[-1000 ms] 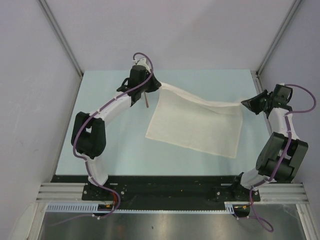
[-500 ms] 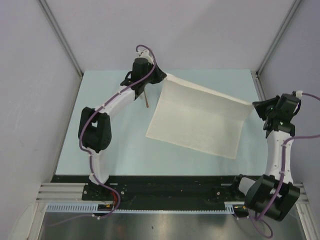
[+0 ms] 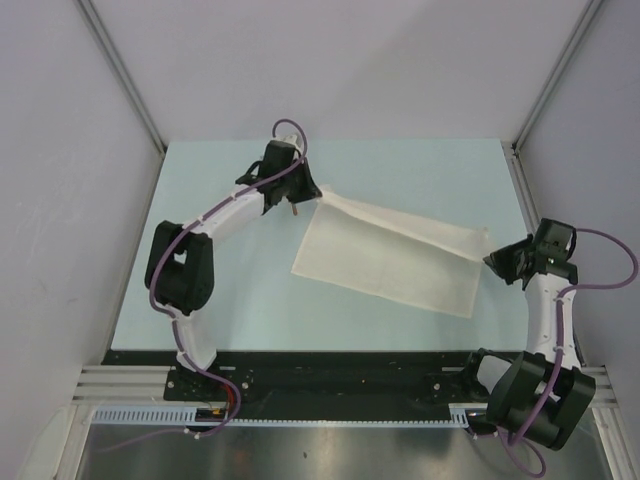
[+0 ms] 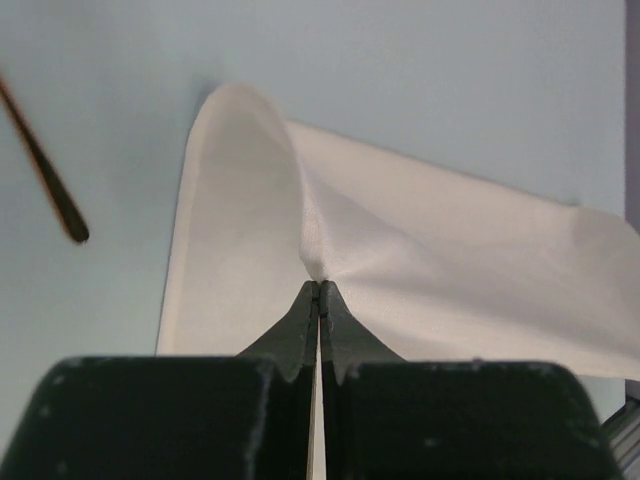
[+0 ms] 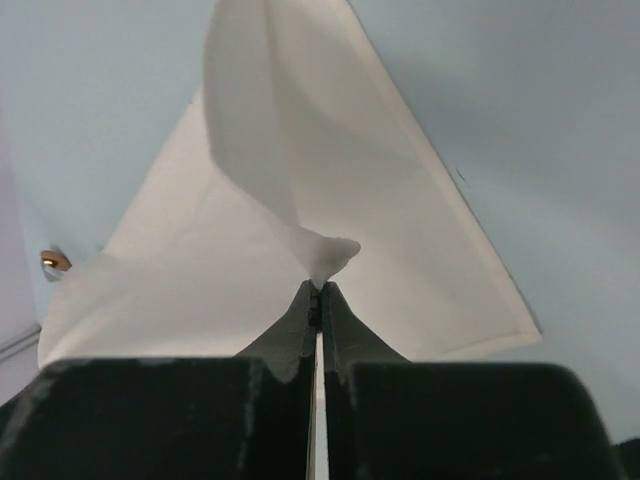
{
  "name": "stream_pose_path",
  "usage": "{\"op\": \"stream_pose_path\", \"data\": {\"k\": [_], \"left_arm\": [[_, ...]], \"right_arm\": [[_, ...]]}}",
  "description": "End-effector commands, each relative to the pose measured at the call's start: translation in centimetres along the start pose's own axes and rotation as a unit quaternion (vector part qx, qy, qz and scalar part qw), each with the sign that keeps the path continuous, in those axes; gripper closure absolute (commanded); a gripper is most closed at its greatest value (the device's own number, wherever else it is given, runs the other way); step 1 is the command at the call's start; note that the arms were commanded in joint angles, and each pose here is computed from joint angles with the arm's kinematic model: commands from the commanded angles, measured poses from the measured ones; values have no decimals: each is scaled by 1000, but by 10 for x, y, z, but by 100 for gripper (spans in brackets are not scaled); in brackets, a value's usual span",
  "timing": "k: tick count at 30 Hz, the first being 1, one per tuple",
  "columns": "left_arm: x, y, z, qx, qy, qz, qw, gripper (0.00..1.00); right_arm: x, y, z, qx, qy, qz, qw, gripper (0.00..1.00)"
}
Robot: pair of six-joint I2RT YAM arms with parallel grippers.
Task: Fold the napkin into a case and place the utensils inside
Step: Fold and flatten the napkin at the center of the board.
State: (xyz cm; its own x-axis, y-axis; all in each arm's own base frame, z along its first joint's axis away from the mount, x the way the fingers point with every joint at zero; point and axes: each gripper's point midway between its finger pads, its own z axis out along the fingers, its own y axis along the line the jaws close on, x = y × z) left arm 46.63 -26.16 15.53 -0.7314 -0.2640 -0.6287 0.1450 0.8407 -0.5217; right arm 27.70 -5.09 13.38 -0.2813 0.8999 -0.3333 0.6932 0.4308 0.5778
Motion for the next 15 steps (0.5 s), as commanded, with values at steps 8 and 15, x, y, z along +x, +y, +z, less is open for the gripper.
{"op": "stream_pose_path", "data": {"k": [8, 15], "left_arm": [[40, 46, -37, -67, 34, 1, 997, 100], [72, 67, -38, -89, 60, -3, 994, 100]], "right_arm": [[54, -94, -8, 167, 27, 27, 985, 100], [67, -111, 12, 190, 53, 31, 980, 100]]}}
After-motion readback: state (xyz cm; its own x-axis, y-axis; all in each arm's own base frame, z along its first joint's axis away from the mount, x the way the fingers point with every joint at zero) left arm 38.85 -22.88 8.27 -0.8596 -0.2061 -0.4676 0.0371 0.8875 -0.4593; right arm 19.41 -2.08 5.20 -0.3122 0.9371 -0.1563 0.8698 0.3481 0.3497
